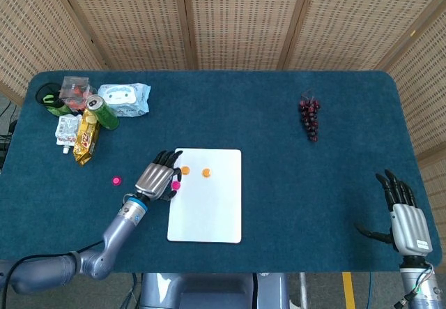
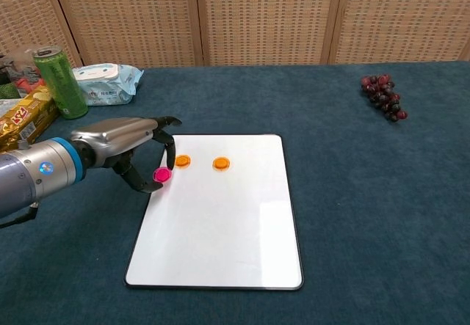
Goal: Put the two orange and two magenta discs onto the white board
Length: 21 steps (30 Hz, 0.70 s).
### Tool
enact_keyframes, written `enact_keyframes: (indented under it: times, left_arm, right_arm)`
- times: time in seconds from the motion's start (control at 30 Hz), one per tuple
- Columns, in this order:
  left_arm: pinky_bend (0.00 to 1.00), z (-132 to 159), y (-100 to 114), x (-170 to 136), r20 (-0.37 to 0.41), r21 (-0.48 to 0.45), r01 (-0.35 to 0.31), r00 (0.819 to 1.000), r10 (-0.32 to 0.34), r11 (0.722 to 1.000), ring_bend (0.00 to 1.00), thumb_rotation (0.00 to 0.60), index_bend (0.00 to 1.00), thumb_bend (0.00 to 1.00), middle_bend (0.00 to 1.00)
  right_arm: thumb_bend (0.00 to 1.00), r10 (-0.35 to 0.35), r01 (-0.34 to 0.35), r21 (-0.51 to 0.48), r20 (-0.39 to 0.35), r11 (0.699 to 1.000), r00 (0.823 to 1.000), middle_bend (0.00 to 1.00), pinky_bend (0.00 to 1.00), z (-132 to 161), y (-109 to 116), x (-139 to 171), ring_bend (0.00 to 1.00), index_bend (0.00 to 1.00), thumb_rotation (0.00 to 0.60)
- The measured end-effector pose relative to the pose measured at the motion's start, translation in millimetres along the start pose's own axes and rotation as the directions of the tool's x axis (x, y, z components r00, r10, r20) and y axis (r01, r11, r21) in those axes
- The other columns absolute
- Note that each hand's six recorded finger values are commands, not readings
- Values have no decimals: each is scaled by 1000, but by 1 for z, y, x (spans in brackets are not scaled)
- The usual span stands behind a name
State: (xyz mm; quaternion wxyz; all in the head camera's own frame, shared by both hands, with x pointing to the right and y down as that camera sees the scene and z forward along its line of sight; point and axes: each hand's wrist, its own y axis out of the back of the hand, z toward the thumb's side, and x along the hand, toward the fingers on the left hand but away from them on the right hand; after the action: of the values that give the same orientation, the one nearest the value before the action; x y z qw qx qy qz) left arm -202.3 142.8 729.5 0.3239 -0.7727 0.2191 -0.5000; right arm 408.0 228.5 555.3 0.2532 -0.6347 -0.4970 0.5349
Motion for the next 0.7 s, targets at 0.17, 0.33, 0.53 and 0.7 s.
enact_keyframes:
  times: [0.17, 0.33, 0.53, 0.7]
  left_arm:
    - [0, 8, -2, 7, 0, 2, 8, 1000, -8, 1000, 0, 600, 621, 330, 0]
    - [0, 9, -6, 9, -7, 2, 20, 1000, -20, 1000, 0, 600, 566, 319, 0]
    - [0, 8, -6, 9, -17, 4, 15, 1000, -15, 1000, 0, 600, 229, 300, 0]
    - [0, 8, -6, 8, -17, -2, 21, 1000, -21, 1000, 0, 600, 93, 296, 0]
  right_arm:
    - [131, 2, -2, -4, 0, 1000, 1000, 0, 0, 0, 0, 0, 0, 0, 600]
    - [131, 3, -3, -6, 1, 1000, 1000, 0, 0, 0, 0, 0, 0, 0, 600]
    - [131, 2, -2, -5, 0, 1000, 1000, 0, 0, 0, 0, 0, 0, 0, 600]
    - [131, 1, -1, -4, 0, 1000, 1000, 0, 0, 0, 0, 0, 0, 0, 600]
